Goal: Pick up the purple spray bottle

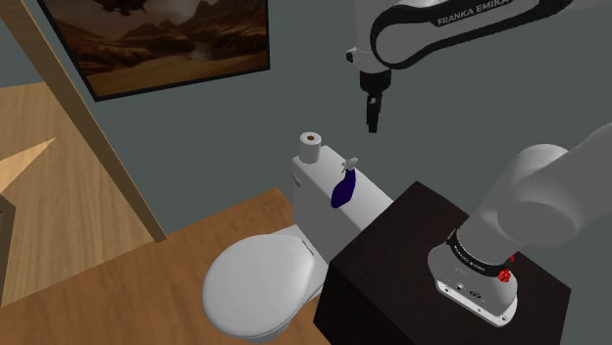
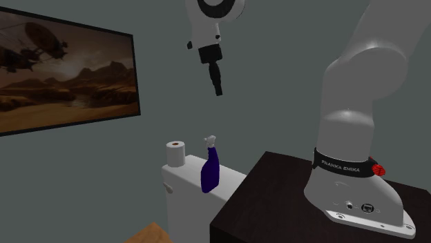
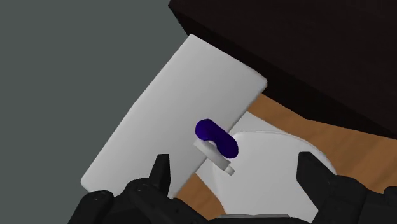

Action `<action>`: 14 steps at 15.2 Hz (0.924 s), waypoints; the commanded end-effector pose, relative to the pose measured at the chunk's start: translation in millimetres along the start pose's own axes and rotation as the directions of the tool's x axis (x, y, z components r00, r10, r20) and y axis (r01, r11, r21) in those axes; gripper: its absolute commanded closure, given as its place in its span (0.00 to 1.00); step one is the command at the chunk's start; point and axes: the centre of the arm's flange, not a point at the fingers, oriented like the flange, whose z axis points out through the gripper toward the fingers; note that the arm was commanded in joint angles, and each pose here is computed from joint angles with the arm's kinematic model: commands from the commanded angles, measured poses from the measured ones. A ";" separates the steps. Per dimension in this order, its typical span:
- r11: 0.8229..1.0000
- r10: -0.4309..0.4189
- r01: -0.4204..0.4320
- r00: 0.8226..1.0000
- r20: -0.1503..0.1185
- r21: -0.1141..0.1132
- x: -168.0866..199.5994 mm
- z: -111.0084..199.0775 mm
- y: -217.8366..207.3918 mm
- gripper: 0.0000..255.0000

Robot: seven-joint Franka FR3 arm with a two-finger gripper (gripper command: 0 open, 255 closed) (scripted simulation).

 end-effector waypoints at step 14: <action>0.797 -0.564 0.595 0.794 0.227 -0.101 102.6 185.6 -41.7 0.00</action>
